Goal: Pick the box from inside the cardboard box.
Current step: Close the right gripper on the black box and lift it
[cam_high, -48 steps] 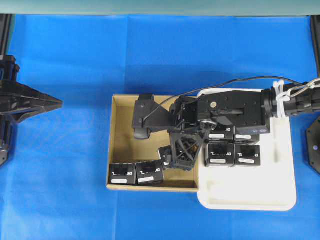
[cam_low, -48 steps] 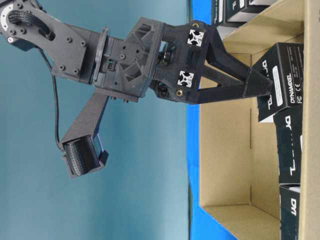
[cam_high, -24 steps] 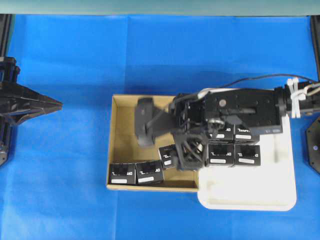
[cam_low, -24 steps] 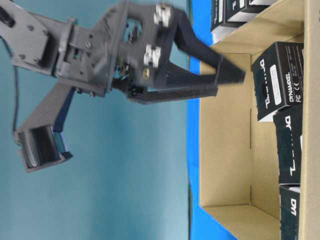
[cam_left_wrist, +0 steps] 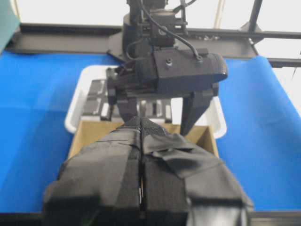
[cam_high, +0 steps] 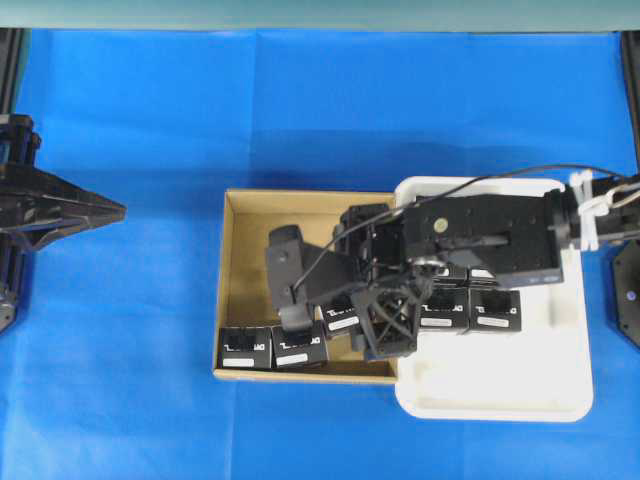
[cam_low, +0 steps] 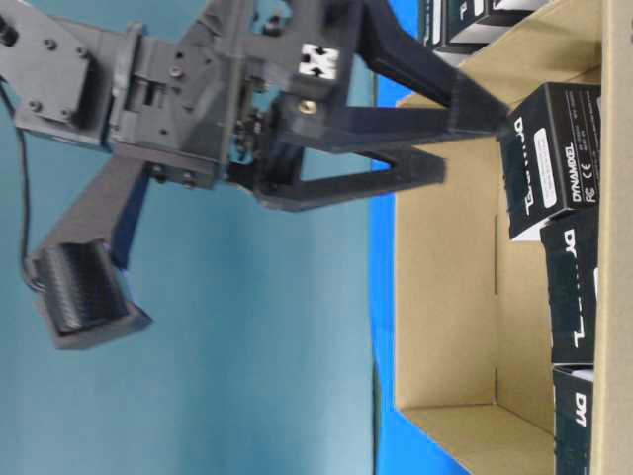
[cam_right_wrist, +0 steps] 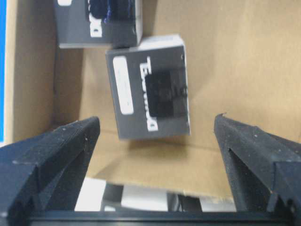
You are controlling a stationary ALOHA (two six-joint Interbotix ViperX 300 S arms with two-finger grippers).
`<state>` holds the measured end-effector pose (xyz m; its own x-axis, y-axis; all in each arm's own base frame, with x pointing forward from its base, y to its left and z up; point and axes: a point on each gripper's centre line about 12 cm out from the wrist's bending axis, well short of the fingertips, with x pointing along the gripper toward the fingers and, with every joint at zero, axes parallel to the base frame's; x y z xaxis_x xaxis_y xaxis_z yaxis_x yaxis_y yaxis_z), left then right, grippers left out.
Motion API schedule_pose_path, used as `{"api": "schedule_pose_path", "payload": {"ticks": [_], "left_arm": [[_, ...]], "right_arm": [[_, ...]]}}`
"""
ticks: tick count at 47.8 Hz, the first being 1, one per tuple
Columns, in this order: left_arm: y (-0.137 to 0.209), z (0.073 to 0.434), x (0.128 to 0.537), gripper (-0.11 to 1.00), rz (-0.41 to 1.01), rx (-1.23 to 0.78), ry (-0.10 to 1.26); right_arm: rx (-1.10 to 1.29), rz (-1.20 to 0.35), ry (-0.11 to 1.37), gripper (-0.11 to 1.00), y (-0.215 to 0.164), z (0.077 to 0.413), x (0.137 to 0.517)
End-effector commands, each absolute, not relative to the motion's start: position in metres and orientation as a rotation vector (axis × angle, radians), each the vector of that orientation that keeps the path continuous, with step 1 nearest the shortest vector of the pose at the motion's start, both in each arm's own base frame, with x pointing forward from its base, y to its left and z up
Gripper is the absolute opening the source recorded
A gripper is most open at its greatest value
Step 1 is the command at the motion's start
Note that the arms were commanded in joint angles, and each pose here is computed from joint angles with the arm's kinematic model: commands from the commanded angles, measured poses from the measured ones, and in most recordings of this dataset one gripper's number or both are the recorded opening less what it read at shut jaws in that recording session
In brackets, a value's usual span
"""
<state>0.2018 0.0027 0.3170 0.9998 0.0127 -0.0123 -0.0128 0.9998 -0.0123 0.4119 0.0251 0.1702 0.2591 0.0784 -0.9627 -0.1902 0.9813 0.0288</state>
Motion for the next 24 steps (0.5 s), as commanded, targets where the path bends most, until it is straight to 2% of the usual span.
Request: {"api": "schedule_pose_path", "payload": {"ticks": [1, 24], "left_arm": [[0.002, 0.325, 0.204, -0.07, 0.011, -0.014, -0.006], [0.003, 0.322, 0.204, -0.07, 0.016, -0.029, 0.001]], "right_arm": [[-0.109, 0.19, 1.306, 1.0, 0.029, 0.159, 0.414], [-0.146, 0.22, 1.351, 1.0, 0.031, 0.107, 0.42]]}}
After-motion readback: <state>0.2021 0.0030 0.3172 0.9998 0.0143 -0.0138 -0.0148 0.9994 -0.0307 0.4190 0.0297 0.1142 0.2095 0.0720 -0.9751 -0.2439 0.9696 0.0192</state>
